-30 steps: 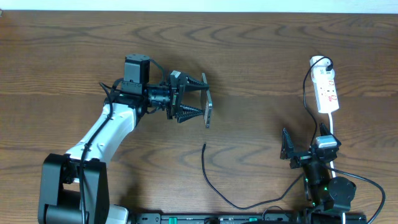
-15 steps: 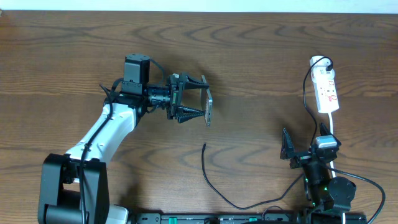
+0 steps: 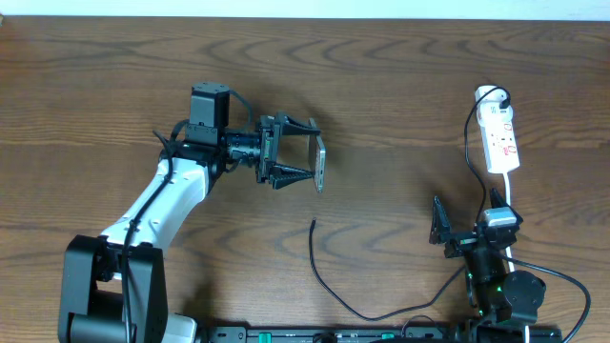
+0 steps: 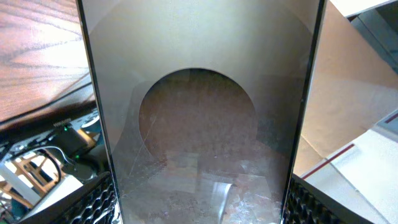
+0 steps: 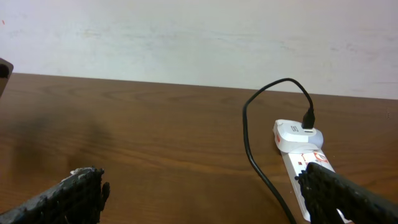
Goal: Plug charger to phone and switch on socket
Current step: 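Lift the phone with the left gripper and tilt it upright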
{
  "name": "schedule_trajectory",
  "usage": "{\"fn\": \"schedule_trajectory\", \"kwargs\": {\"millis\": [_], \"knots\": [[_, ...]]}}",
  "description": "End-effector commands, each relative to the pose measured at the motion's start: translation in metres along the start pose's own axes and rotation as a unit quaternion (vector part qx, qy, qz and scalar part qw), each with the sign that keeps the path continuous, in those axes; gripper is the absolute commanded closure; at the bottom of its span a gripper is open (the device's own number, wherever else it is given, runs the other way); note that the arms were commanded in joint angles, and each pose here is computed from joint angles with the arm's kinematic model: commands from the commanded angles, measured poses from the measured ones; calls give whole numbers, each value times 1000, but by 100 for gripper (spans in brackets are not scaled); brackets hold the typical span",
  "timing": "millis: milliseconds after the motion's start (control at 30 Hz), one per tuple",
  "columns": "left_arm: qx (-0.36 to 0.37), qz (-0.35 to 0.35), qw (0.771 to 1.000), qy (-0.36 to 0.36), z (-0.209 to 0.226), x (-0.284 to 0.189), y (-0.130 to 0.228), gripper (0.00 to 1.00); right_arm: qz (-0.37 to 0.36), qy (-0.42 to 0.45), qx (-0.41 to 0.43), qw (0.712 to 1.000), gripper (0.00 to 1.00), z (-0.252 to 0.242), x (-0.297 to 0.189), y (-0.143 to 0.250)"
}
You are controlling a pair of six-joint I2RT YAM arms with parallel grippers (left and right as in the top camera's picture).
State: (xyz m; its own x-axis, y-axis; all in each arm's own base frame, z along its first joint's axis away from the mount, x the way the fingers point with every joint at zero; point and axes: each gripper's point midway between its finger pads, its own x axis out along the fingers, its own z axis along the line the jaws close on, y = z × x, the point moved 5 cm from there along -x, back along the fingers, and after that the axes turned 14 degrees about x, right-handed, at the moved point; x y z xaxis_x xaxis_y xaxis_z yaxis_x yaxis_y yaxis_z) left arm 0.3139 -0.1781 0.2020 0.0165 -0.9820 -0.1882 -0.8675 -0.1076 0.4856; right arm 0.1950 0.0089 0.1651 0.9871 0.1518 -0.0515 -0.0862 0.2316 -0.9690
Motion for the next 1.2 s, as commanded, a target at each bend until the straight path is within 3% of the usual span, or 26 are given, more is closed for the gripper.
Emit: {"fn": "schedule_trajectory", "kwargs": {"millis": [0, 267, 1167], "knots": [[3, 23, 1000, 14, -20, -4, 12, 93, 1, -1, -4, 1000, 1, 1, 0, 1], [-52, 21, 998, 15, -20, -6, 11, 93, 1, -1, -4, 1000, 1, 1, 0, 1], [-61, 19, 998, 17, -20, -9, 10, 93, 1, -1, -4, 1000, 1, 1, 0, 1]]}}
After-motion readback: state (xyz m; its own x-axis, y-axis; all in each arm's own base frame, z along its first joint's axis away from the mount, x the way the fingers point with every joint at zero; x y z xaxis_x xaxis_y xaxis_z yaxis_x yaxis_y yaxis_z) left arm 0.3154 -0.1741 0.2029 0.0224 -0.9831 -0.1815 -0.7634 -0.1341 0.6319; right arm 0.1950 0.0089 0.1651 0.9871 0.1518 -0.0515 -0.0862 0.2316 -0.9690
